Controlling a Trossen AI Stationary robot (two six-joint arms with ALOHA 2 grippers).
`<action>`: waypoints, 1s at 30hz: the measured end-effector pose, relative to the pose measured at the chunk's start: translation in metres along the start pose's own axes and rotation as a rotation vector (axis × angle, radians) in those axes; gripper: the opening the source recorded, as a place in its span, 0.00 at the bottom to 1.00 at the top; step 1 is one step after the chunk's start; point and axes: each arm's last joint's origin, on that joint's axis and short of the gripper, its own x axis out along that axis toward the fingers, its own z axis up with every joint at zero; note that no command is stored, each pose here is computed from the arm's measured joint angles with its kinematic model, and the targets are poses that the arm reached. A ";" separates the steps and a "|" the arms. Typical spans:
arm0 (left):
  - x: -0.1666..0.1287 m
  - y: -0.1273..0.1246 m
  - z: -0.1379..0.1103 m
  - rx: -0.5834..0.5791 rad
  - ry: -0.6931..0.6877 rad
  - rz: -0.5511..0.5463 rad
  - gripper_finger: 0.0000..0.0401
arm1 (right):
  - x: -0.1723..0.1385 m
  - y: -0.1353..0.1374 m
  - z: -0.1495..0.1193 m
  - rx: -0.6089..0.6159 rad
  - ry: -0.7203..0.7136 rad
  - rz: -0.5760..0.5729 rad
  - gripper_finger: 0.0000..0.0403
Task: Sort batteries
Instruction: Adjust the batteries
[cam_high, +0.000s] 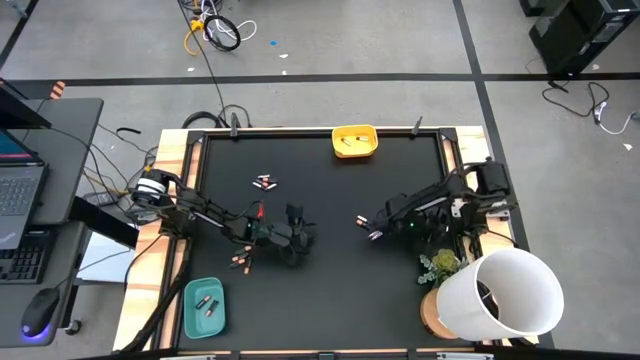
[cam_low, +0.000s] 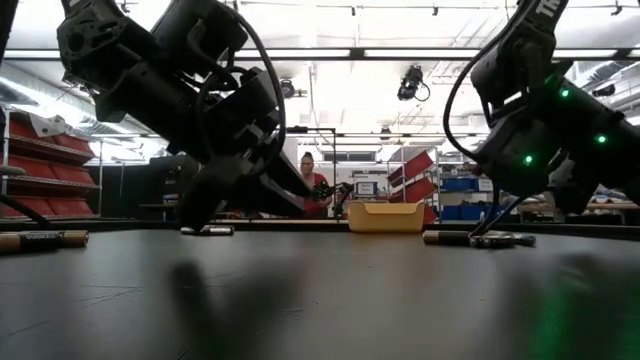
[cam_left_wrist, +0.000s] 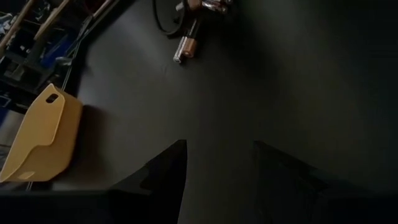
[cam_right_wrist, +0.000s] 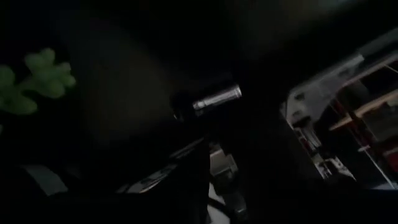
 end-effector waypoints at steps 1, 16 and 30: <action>0.000 0.000 0.000 0.001 0.003 0.000 0.49 | 0.001 -0.001 0.001 -0.003 -0.003 0.005 0.17; 0.000 -0.002 -0.004 0.022 0.041 -0.016 0.49 | -0.016 -0.013 -0.021 0.206 -0.351 0.160 0.15; 0.000 -0.002 -0.004 0.021 0.039 -0.015 0.49 | 0.006 -0.016 -0.010 0.405 -0.537 0.292 0.09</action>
